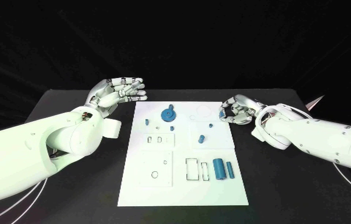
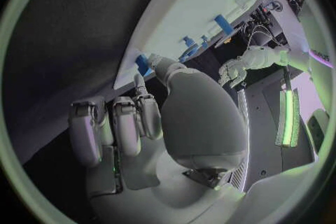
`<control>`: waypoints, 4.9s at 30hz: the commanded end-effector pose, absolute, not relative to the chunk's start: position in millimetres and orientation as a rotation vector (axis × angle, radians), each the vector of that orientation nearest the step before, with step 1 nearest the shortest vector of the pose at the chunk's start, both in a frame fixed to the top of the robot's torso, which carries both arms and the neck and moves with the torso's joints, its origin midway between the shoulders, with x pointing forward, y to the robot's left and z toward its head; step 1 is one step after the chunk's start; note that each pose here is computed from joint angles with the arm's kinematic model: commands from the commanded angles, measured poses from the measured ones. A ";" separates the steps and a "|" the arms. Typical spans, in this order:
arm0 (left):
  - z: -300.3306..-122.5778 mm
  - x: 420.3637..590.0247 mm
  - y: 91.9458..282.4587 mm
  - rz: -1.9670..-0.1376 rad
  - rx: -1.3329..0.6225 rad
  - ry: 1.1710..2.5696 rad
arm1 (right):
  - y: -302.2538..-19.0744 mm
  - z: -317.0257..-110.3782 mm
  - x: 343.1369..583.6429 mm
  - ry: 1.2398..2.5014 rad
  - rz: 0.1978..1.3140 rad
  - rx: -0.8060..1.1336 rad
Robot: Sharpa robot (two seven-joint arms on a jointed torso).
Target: Assemble the parts on the task board
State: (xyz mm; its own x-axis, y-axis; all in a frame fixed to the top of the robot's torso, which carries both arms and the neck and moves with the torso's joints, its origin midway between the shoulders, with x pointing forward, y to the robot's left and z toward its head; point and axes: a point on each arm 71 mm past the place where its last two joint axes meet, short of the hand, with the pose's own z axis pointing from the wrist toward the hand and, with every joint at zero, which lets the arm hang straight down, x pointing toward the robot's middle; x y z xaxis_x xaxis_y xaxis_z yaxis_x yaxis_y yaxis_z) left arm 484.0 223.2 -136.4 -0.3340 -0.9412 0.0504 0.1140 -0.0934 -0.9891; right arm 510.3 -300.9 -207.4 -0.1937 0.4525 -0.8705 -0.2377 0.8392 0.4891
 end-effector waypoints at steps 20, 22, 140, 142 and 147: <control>-135.4 483.5 222.0 -1.590 -0.979 1.316 | -298.5 -209.7 510.4 1.682 0.622 0.162; -135.4 483.5 222.1 -1.590 -0.979 1.316 | -298.5 -209.4 510.5 1.676 0.620 0.164; -140.7 490.9 219.9 -1.592 -0.984 1.333 | -76.9 -224.0 438.0 1.686 0.722 -0.074; -140.7 490.9 220.0 -1.592 -0.984 1.333 | -76.7 -224.1 437.9 1.688 0.723 -0.076; -140.7 491.0 220.1 -1.591 -0.984 1.333 | -76.3 -224.4 437.8 1.692 0.722 -0.079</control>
